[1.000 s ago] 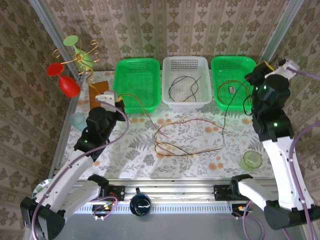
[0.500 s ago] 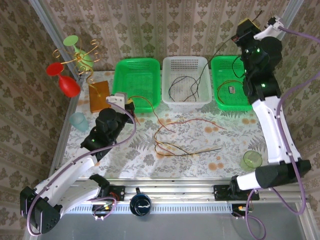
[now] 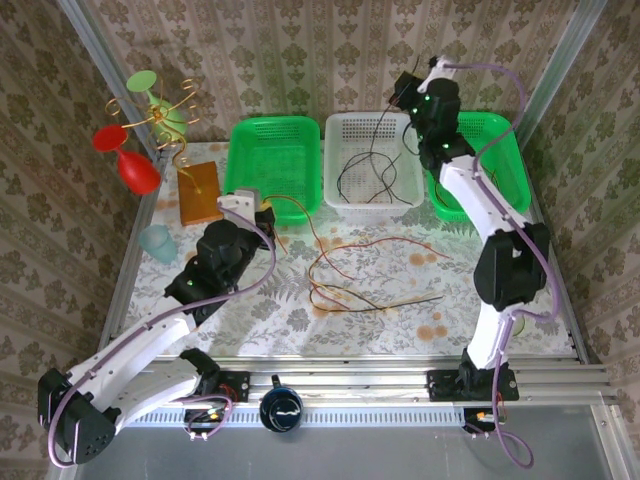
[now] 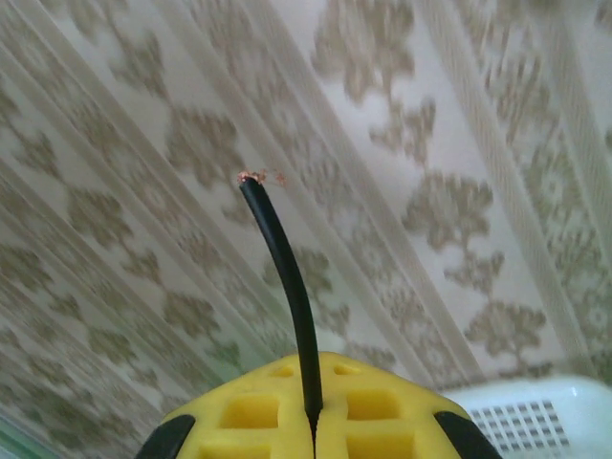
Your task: Untangle the cables
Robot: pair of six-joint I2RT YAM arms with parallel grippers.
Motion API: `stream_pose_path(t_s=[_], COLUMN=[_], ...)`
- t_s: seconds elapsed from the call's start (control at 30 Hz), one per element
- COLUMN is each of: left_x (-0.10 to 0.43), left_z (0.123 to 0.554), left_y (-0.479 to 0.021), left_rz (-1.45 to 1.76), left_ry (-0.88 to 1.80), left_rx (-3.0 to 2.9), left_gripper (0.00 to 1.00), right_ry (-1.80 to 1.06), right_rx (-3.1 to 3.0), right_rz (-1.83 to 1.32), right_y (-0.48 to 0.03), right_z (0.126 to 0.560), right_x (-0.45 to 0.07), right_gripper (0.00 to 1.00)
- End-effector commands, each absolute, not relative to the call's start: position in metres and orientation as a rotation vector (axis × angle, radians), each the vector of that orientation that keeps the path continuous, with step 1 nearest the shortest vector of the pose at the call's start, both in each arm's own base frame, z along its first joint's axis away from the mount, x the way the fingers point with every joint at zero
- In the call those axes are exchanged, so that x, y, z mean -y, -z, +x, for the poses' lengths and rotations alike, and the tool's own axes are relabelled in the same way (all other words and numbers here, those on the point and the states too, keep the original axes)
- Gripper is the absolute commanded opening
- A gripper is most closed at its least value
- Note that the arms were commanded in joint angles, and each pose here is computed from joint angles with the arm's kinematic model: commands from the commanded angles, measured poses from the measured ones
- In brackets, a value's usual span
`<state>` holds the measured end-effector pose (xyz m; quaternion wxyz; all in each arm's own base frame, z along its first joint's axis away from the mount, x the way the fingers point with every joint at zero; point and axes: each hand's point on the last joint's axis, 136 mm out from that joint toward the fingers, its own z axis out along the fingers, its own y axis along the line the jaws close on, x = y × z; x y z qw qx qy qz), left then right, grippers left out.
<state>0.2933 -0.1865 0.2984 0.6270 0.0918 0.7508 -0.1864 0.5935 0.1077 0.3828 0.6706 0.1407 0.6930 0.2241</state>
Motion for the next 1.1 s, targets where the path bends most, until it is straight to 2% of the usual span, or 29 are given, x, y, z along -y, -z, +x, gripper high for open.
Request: stream_pose_path(t_s=[0.0,0.1,0.3,0.47,0.57,0.63,0.67,0.7,0.77,0.9,0.97,1.07], left_x=[0.182,0.182,0.183,0.185,0.186,0.186,0.186,0.186,0.187,0.188,0.19,0.194], left_z=[0.29,0.29,0.29,0.29,0.289,0.288,0.287,0.287,0.286,0.286,0.286,0.285], left_y=[-0.302,-0.3,-0.302,-0.303,-0.304,-0.304,-0.303,-0.303,-0.303,-0.304,-0.305,-0.305], left_rz=[0.175,0.171,0.173,0.179,0.177,0.176,0.178,0.179,0.18,0.18,0.182,0.192], left_ry=[0.431,0.429,0.427,0.437,0.443,0.444,0.443,0.445,0.445,0.448,0.453,0.459], left_rx=[-1.707,-1.708,-1.706,-1.706,-1.707,-1.708,-1.71,-1.71,-1.71,-1.705,-1.705,-1.707], left_gripper=[0.0,0.0,0.0,0.0,0.0,0.0,0.0,0.0,0.0,0.0,0.0,0.0], right_ry=[-0.453,-0.394,-0.256,-0.226,-0.2,-0.223,-0.247,-0.277,-0.338,-0.383,-0.367,-0.322], right_rx=[-1.711,-1.913,-2.284,-2.479,-2.519,-2.503,-2.491,-2.48,-2.458,-2.384,-2.346,-2.308], right_rz=[0.309,0.337,0.312,0.323,0.304,0.279,0.268,0.254,0.217,0.164,0.152,0.162], right_y=[-0.329,-0.253,-0.143,-0.092,-0.089,-0.1,-0.109,-0.12,-0.144,-0.204,-0.231,-0.264], right_z=[0.605,0.606,0.589,0.58,0.578,0.58,0.581,0.583,0.583,0.577,0.571,0.559], right_x=[-0.114,-0.125,-0.149,-0.155,-0.154,-0.154,-0.155,-0.157,-0.161,-0.163,-0.157,-0.142], right_gripper=[0.0,0.0,0.0,0.0,0.01,0.13,0.24,0.4,0.64,0.94,1.0,1.0])
